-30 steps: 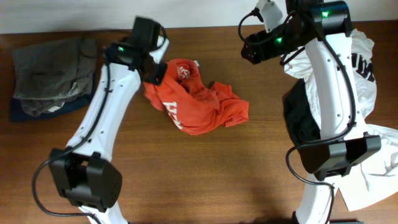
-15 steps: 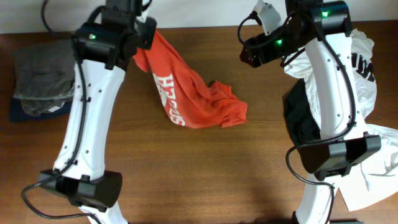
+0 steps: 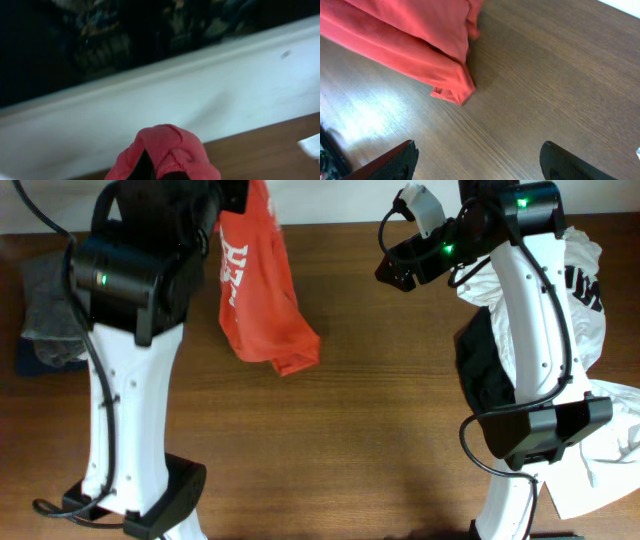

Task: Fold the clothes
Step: 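Lift the orange shirt high with the left gripper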

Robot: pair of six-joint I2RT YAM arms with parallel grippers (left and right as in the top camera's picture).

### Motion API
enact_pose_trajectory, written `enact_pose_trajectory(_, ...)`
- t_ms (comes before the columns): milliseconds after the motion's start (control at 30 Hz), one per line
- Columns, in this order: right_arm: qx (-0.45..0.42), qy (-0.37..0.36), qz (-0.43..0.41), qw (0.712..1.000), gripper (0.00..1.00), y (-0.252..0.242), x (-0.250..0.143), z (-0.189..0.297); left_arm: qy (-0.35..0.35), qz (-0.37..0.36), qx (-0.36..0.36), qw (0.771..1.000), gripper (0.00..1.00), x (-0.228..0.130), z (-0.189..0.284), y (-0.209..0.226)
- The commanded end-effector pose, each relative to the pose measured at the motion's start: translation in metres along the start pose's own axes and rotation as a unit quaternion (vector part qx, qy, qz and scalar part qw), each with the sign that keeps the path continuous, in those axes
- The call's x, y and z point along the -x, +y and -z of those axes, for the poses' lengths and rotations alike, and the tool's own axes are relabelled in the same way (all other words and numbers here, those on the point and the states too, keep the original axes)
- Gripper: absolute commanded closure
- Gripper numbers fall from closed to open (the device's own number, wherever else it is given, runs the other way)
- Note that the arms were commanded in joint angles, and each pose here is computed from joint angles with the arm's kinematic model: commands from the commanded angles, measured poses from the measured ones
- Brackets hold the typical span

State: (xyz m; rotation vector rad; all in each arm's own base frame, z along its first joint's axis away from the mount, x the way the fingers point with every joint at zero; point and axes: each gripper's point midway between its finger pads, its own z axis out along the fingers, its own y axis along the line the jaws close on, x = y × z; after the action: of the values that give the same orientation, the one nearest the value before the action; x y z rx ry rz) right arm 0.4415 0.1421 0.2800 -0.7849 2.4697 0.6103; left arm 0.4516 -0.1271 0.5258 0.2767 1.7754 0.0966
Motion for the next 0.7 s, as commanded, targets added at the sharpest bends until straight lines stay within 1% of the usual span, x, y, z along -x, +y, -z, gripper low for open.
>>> enact_pose_trajectory(0,0.018,-0.004,0.007,1.000,0.17,0.003,0.000,-0.003,-0.032,-0.004,-0.006,0.999,0.99,0.020,0.023,-0.004)
enact_pose_trajectory(133,0.045,-0.015,0.029,0.998,0.17,0.013,0.004,-0.002,-0.006,-0.018,-0.007,1.000,0.99,0.007,0.018,-0.007)
enact_pose_trajectory(300,0.066,-0.017,0.034,0.997,0.17,0.024,0.005,-0.004,0.018,-0.031,0.024,0.999,0.99,-0.008,0.004,-0.001)
enact_pose_trajectory(500,0.088,-0.001,0.084,0.993,0.17,0.053,0.005,-0.025,0.013,-0.030,0.024,0.999,0.99,-0.006,-0.001,-0.002)
enact_pose_trajectory(667,0.103,0.011,0.090,0.990,0.17,0.062,0.000,-0.048,0.014,-0.030,0.025,0.999,0.99,-0.007,-0.001,-0.001)
